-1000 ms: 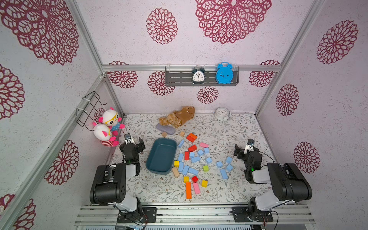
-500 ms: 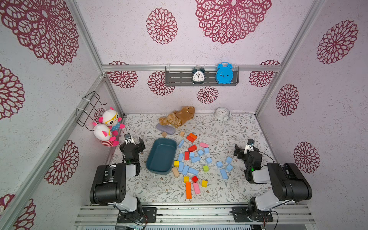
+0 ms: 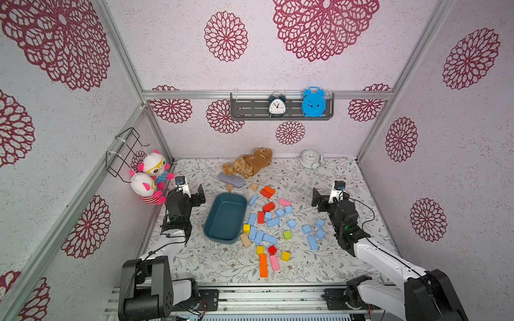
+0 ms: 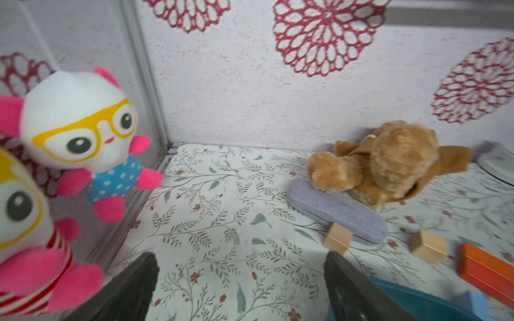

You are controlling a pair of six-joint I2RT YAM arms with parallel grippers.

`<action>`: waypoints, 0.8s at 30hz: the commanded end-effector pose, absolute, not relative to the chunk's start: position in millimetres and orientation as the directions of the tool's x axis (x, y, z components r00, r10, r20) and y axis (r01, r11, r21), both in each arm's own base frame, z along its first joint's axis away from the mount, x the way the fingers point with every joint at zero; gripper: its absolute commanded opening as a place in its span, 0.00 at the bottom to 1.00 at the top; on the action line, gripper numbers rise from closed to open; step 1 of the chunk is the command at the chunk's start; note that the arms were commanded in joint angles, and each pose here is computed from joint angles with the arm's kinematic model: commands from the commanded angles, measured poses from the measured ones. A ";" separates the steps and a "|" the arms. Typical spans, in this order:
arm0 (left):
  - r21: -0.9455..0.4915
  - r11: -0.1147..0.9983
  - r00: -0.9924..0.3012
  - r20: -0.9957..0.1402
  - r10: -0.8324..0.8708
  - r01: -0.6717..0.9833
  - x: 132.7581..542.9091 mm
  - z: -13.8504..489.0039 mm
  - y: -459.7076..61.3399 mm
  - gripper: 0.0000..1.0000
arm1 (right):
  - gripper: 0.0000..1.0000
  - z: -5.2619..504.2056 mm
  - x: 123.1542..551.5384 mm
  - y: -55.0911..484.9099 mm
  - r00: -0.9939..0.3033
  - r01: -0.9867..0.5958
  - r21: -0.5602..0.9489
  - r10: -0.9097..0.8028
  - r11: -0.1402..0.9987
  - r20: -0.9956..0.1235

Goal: Pick out the blue building blocks
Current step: Move the storage box to the center of the board.

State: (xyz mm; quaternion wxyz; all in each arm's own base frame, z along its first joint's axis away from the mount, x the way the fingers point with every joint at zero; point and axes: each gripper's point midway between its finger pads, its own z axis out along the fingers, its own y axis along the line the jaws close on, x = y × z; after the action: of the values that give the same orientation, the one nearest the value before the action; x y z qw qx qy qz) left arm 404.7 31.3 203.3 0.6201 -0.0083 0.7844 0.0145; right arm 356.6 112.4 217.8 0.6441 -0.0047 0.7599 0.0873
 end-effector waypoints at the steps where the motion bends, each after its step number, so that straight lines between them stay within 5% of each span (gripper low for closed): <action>1: 0.011 0.963 -0.351 -0.930 0.109 0.269 387.9 199.8 -25.2 0.99 | 0.99 202.5 338.5 147.4 -0.276 -0.139 0.224 0.180 0.965 -0.944; 11: 0.166 0.774 -0.444 -0.738 0.508 0.611 380.5 151.7 -172.7 0.96 | 0.99 166.3 273.0 261.2 -0.325 -0.294 0.383 0.285 0.876 -0.902; 24: 0.301 0.764 -0.543 -0.558 0.627 0.571 400.9 80.4 -164.0 0.97 | 0.99 151.0 262.8 282.2 -0.328 -0.280 0.364 0.268 0.888 -0.906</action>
State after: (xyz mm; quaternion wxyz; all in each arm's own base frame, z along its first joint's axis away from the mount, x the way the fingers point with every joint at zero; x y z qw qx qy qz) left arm 393.6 -173.9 80.4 0.3438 0.3411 0.8749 0.0045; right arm 261.2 293.6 130.0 0.5558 -0.0506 0.8004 0.2187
